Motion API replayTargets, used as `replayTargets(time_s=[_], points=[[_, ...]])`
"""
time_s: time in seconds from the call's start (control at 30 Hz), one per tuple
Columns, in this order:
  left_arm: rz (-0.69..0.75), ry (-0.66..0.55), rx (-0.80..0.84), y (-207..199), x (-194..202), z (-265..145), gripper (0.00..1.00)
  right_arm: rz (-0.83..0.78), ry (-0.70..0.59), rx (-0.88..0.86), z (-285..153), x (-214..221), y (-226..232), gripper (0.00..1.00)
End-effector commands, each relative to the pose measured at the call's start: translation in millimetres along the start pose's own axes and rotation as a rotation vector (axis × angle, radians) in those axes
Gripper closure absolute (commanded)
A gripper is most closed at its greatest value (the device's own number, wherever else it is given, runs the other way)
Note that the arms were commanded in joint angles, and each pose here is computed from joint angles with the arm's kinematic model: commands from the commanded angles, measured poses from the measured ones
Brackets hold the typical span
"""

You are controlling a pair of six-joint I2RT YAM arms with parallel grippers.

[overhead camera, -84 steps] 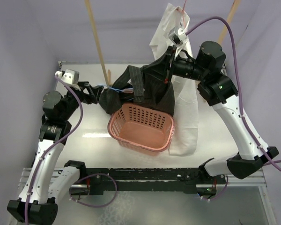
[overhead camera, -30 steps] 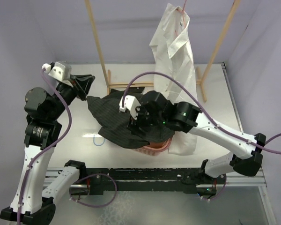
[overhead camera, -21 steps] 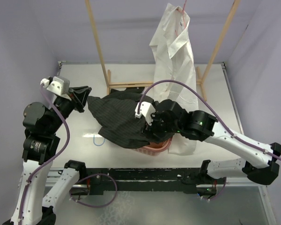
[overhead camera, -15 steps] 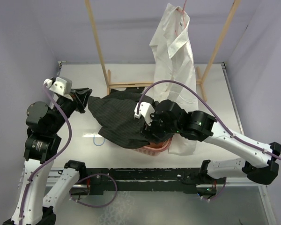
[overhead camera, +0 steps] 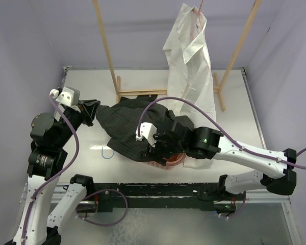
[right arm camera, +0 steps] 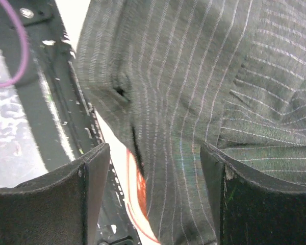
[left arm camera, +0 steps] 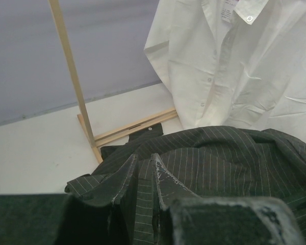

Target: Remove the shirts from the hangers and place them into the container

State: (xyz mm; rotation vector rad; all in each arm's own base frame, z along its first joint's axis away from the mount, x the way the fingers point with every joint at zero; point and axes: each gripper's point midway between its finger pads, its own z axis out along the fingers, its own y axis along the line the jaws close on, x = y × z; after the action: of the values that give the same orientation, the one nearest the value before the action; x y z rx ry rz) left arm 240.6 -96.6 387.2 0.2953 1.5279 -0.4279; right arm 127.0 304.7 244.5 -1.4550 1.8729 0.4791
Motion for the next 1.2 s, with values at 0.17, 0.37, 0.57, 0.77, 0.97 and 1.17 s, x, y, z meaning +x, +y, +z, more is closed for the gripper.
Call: replayTargets(time_s=[0.17,0.37,0.57,0.77,0.97,1.17], points=[[0.032,-0.027,-0.005,1,-4,-3,0.81,0.011,0.014,0.236,23,16,-37,0.22],[0.028,-0.02,-0.003,1,0,-3,0.81,-0.021,-0.019,0.296,38,13,-47,0.27],[0.029,-0.02,-0.008,1,2,-5,0.8,-0.004,-0.028,0.411,48,7,-66,0.81],[0.031,-0.03,-0.01,0,4,-11,0.78,0.062,-0.147,0.483,27,-23,-81,1.0],[0.035,-0.043,0.01,-5,9,-19,0.72,0.223,-0.417,0.49,-40,-85,-109,1.0],[0.039,-0.121,0.025,-13,0,-37,0.34,0.335,-0.58,0.501,-90,-128,-147,1.0]])
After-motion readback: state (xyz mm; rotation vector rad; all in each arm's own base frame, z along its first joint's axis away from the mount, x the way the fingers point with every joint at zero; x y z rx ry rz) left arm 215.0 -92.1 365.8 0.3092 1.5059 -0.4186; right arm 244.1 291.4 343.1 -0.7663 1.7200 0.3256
